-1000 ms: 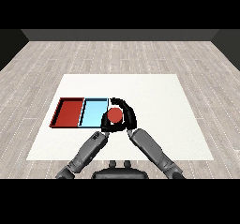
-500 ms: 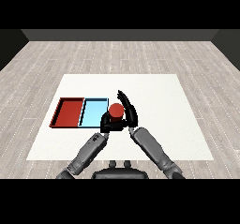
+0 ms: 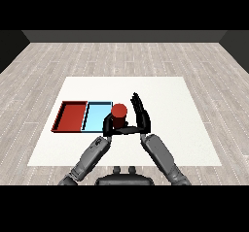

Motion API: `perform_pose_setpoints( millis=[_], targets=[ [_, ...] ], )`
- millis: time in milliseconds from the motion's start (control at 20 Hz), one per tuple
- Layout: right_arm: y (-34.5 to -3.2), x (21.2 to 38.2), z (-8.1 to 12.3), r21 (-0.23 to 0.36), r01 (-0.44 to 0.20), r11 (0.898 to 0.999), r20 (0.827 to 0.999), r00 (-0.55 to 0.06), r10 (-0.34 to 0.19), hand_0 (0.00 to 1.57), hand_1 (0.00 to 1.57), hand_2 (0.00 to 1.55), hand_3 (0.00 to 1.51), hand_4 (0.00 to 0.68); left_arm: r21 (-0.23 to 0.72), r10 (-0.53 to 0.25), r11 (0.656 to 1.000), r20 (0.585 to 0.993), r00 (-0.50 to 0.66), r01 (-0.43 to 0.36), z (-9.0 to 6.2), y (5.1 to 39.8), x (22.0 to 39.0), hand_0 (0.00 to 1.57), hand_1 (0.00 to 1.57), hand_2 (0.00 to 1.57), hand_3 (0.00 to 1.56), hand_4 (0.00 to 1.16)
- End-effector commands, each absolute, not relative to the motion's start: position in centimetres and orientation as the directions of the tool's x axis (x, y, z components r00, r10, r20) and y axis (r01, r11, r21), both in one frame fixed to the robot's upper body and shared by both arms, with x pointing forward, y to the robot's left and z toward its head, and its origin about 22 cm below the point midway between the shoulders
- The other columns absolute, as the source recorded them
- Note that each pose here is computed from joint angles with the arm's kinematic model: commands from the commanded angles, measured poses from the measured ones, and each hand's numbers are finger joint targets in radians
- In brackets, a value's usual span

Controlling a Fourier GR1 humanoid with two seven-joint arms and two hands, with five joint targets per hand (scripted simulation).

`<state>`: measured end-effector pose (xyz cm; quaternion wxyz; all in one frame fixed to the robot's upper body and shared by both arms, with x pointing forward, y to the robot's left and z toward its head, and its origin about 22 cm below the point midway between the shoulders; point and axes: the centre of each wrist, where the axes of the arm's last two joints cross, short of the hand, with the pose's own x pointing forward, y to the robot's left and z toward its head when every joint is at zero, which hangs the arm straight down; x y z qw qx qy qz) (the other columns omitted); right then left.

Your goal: Pick the red can and put it in the red box

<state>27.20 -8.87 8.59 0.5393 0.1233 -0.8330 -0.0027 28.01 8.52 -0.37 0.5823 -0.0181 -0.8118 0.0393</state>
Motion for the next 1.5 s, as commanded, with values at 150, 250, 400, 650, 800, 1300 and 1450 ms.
perform_pose_setpoints(
  millis=[150, 250, 400, 650, 800, 1300, 1450],
  targets=[
    [-14.9, 25.6, 10.6, 0.152, -0.175, 0.973, 0.871, -0.441, -0.215, 0.0, 0.0, 0.0, 0.0, 0.0, -0.077, 0.057, 0.996, 0.939, -0.339, -0.046, 2.2, 9.6, 30.2, 1.57, 1.57, 1.56, 1.47, 1.13],
    [-16.2, 24.2, 9.6, 0.196, -0.193, 0.961, 0.863, -0.431, -0.263, 0.0, 0.0, 0.0, 0.0, 0.0, -0.074, 0.043, 0.994, 0.94, -0.339, -0.079, 2.8, 11.8, 30.1, 1.57, 1.57, 1.57, 1.47, 1.13],
    [-17.0, 23.3, 8.8, 0.186, -0.122, 0.975, 0.858, -0.464, -0.222, 0.0, 0.0, 0.0, 0.0, 0.0, -0.074, 0.029, 0.991, 0.936, -0.35, -0.114, 2.6, 14.5, 32.4, 1.57, 1.57, 1.57, 1.48, 1.14],
    [-21.6, 20.5, 8.4, 0.189, -0.101, 0.977, 0.868, -0.448, -0.215, 0.0, 0.0, 0.0, 0.0, 0.0, 0.018, -0.099, 0.974, 0.931, -0.35, -0.228, 4.9, 20.7, 33.5, 1.57, 1.57, 1.57, 1.48, 1.14],
    [-22.7, 22.8, 7.2, 0.174, -0.023, 0.985, 0.899, -0.404, -0.168, 0.0, 0.0, 0.0, 0.0, 0.0, 0.081, -0.165, 0.962, 0.933, -0.321, -0.261, 6.0, 21.8, 30.9, 1.57, 1.57, 1.57, 1.49, 1.12],
    [-23.8, 22.0, 3.4, 0.193, 0.032, 0.981, 0.92, -0.354, -0.169, 0.0, 0.0, 0.0, 0.0, 0.0, 0.458, -0.451, 0.793, 0.885, 0.118, -0.402, 0.9, 36.4, 32.6, 1.57, 1.57, 1.56, 1.51, 1.08],
    [-24.2, 22.4, 4.5, 0.164, 0.021, 0.986, 0.923, -0.356, -0.146, 0.0, 0.0, 0.0, 0.0, 0.0, 0.56, -0.504, 0.739, 0.828, 0.244, -0.374, -0.5, 37.7, 33.3, 1.57, 1.57, 1.55, 1.47, 1.05]
  ],
)
